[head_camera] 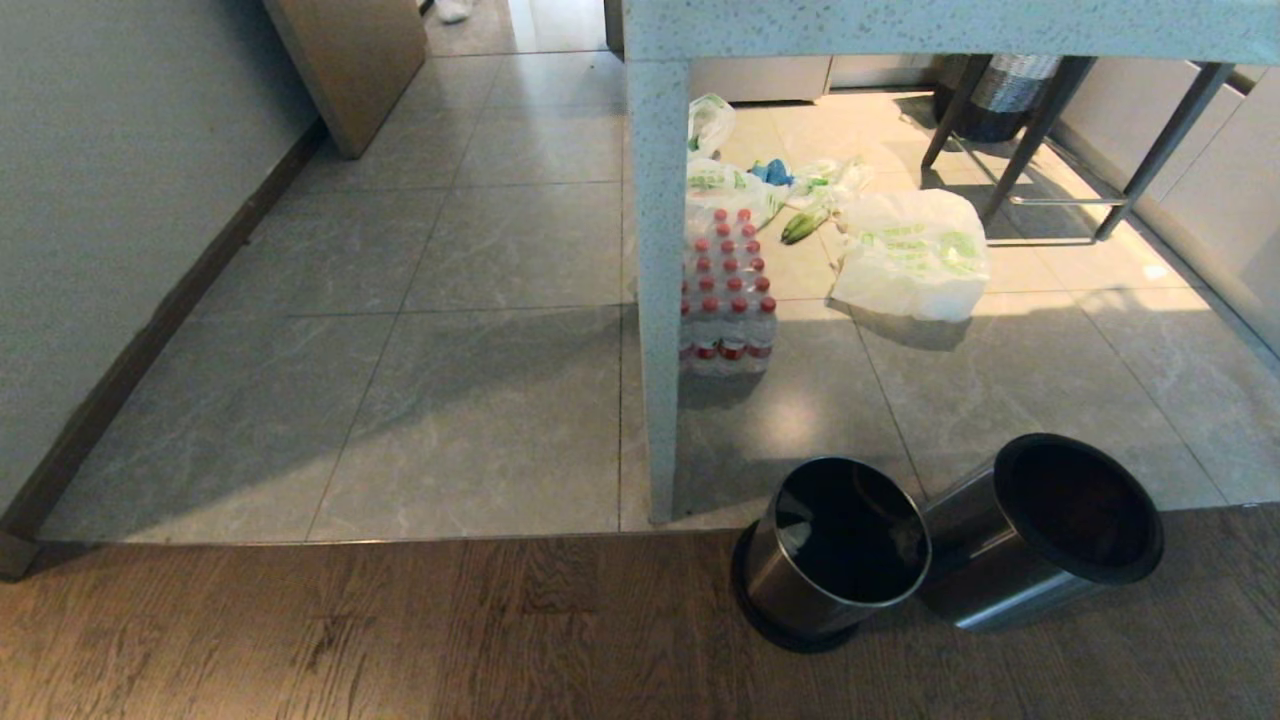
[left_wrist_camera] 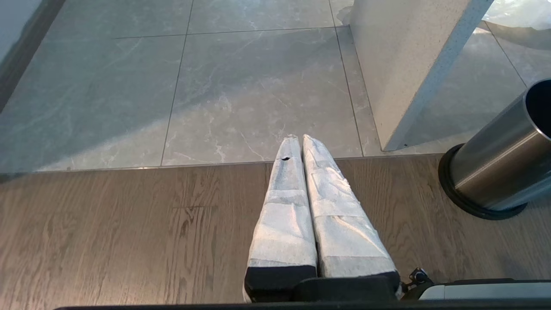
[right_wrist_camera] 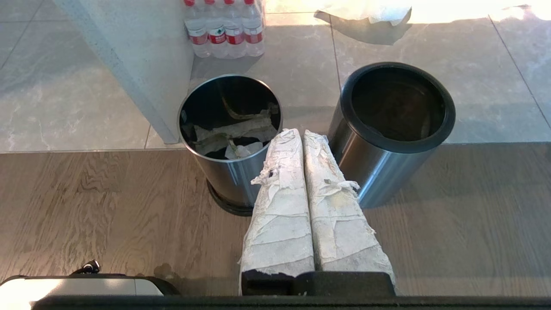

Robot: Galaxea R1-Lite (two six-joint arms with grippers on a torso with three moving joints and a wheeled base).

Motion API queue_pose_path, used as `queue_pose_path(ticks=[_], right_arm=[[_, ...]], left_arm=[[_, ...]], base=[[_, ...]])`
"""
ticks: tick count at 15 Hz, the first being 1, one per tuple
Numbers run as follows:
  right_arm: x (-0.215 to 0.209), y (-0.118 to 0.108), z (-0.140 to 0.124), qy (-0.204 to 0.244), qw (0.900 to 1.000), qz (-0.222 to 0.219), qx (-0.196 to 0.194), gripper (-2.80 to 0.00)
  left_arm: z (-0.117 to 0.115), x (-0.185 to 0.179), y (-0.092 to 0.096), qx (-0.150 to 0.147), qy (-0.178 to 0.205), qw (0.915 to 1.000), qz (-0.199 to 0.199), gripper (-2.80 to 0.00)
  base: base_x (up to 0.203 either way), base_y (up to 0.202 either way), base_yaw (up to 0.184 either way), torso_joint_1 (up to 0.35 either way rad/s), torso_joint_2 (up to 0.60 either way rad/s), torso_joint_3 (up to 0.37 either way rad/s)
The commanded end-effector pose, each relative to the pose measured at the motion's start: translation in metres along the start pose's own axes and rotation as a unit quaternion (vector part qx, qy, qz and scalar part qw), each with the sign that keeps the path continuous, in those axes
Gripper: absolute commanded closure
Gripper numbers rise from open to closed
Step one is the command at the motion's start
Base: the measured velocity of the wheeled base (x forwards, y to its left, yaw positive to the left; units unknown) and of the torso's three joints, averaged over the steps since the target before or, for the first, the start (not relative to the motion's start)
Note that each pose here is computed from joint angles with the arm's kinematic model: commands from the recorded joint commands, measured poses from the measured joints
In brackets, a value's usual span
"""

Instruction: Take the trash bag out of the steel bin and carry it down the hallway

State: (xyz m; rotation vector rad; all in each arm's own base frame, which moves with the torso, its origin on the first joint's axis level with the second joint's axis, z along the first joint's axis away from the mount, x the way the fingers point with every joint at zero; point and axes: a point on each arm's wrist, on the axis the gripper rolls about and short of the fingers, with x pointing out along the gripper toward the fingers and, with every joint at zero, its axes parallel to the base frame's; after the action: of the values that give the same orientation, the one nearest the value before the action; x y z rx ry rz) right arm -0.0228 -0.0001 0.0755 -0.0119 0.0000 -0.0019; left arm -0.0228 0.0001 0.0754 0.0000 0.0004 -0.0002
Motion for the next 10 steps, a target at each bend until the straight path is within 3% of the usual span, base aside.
queue_pose_path(ticks=[1,10], right_arm=[[0.0,0.0,0.0,0.0,1.0,0.0,0.0,0.0],[0.0,0.0,-0.0002,0.001,1.0,-0.001,0.001,0.0]], left_arm=[[0.0,0.0,0.0,0.0,0.0,1.0,0.0,0.0],[0.0,0.0,0.0,0.0,0.0,1.0,0.0,0.0]], base=[[0.0,0.0,0.0,0.0,0.0,0.0],[0.0,0.0,0.0,0.0,0.0,0.0]])
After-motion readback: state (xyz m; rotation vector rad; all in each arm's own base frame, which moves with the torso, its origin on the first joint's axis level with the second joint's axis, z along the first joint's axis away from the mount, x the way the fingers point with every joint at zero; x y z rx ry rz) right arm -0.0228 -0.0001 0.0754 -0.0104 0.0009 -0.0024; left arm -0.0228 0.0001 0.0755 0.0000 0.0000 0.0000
